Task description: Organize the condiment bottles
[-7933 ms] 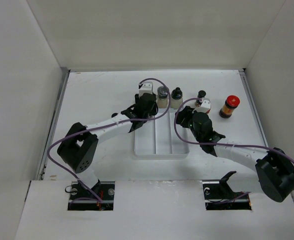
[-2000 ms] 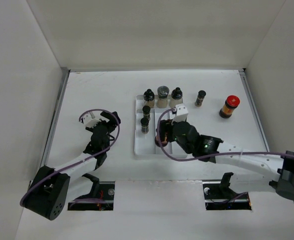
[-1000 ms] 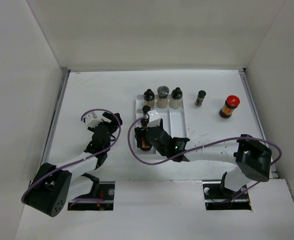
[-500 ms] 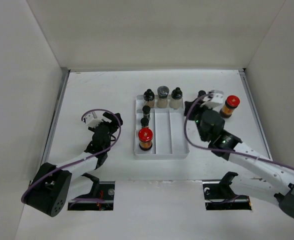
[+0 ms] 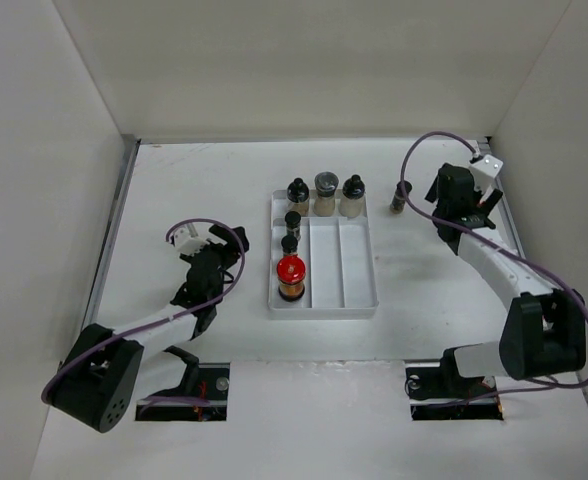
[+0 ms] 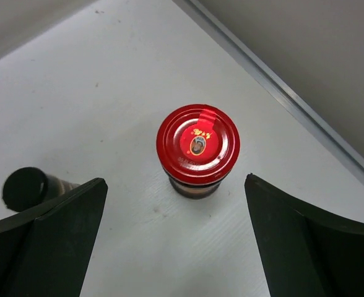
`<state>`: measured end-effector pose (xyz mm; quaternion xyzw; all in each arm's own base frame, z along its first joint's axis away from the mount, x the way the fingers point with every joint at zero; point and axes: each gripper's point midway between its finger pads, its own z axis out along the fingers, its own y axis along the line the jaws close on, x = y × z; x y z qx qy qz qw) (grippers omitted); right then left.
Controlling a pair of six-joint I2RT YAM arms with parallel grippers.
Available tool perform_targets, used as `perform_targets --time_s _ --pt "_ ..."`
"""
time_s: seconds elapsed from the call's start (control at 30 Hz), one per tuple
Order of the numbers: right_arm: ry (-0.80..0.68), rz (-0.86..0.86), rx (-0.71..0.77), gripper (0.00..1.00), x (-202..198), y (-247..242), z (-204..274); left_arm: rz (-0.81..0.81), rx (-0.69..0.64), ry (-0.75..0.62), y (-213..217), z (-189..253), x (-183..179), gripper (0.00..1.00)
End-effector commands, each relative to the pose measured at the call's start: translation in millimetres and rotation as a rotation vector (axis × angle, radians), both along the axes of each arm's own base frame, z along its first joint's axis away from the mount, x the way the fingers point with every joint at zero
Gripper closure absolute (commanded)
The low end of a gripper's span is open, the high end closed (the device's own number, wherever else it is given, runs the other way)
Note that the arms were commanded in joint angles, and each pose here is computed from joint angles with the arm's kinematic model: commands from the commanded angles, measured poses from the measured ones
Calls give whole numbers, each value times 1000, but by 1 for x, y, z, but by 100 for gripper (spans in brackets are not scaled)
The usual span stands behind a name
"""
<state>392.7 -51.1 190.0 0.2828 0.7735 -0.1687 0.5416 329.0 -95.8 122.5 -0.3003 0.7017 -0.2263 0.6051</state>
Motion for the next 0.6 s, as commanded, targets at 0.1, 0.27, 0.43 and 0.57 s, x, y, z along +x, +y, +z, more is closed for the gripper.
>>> perform_targets --time_s 0.1,0.27,0.43,0.57 --pt "12 -3 34 0 21 -21 1 -29 -46 -49 -10 15 6 21" --pt "72 -14 39 0 26 -30 -23 -26 -46 -47 -9 14 6 21" --pt "75 18 84 0 37 -26 -48 -44 -45 -39 -14 12 8 21" --pt "32 0 66 10 40 -31 -46 -45 -47 -36 -14 11 8 21"
